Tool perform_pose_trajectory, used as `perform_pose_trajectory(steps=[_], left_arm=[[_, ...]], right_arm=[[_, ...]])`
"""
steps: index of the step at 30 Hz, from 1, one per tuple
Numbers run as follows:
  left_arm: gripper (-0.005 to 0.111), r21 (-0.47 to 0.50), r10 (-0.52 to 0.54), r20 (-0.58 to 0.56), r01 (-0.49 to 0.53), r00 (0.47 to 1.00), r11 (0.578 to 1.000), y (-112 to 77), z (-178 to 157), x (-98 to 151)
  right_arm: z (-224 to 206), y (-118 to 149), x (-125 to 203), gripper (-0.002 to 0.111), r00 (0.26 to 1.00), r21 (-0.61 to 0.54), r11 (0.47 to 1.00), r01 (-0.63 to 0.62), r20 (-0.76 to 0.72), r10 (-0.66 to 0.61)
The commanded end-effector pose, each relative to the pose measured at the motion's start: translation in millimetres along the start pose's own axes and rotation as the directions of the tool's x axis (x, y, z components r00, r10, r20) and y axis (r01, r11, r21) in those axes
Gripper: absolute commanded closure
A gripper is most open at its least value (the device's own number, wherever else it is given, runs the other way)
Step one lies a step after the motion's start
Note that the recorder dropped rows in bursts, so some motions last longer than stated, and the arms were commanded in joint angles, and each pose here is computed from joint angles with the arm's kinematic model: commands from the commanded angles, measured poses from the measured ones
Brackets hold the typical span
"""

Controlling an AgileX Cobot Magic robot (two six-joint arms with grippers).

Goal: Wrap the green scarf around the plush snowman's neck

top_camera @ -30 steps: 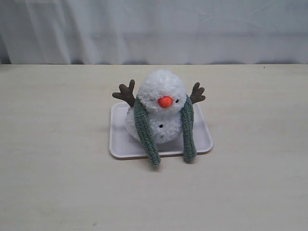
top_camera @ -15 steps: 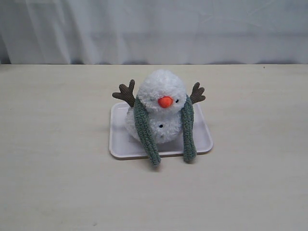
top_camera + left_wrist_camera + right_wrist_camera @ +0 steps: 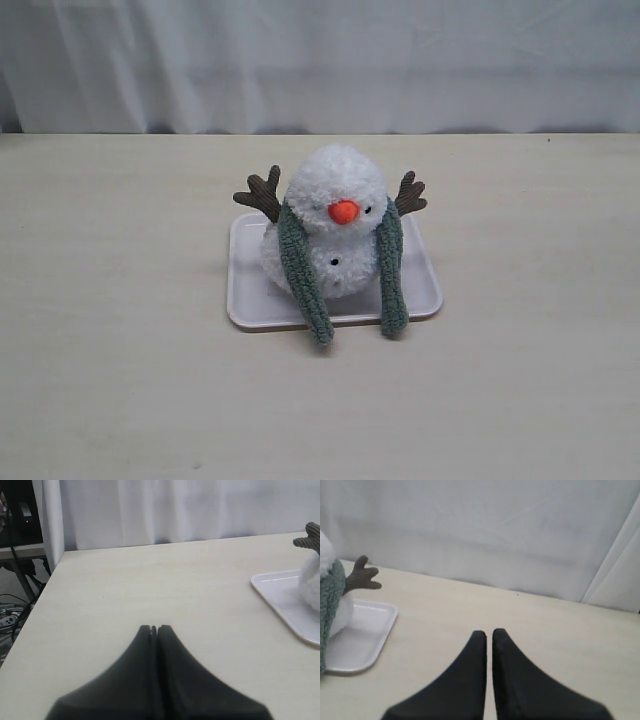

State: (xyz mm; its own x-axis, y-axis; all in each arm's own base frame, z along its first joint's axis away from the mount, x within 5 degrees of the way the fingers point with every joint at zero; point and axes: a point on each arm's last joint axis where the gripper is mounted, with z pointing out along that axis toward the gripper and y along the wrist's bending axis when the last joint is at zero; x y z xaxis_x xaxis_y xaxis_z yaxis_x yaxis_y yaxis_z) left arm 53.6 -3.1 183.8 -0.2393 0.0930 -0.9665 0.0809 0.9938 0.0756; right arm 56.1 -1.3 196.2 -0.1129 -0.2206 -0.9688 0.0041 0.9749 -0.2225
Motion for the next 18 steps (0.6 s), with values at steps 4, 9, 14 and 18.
perform_pose_trajectory(steps=[4,9,14,18], left_arm=[[0.107,-0.004,0.0,0.012,0.0,1.0,1.0,0.1,0.2,-0.2],[0.107,-0.004,0.0,0.012,0.0,1.0,1.0,0.1,0.2,-0.2],[0.107,-0.004,0.0,0.012,0.0,1.0,1.0,0.1,0.2,-0.2],[0.107,-0.004,0.0,0.01,0.0,1.0,1.0,0.1,0.2,0.0]], right_arm=[[-1.1,3.3,13.4,0.104,0.99,-0.031,1.0,-0.004,-0.139,-0.001],[-0.8,1.2,12.1,0.104,0.991,-0.015,0.999,0.052,-0.123,-0.054],[-0.9,-3.2,12.3,0.104,0.971,0.013,0.979,0.202,-0.132,-0.198],[-0.8,0.1,11.9,0.104,0.989,-0.008,0.996,0.088,-0.122,-0.089]])
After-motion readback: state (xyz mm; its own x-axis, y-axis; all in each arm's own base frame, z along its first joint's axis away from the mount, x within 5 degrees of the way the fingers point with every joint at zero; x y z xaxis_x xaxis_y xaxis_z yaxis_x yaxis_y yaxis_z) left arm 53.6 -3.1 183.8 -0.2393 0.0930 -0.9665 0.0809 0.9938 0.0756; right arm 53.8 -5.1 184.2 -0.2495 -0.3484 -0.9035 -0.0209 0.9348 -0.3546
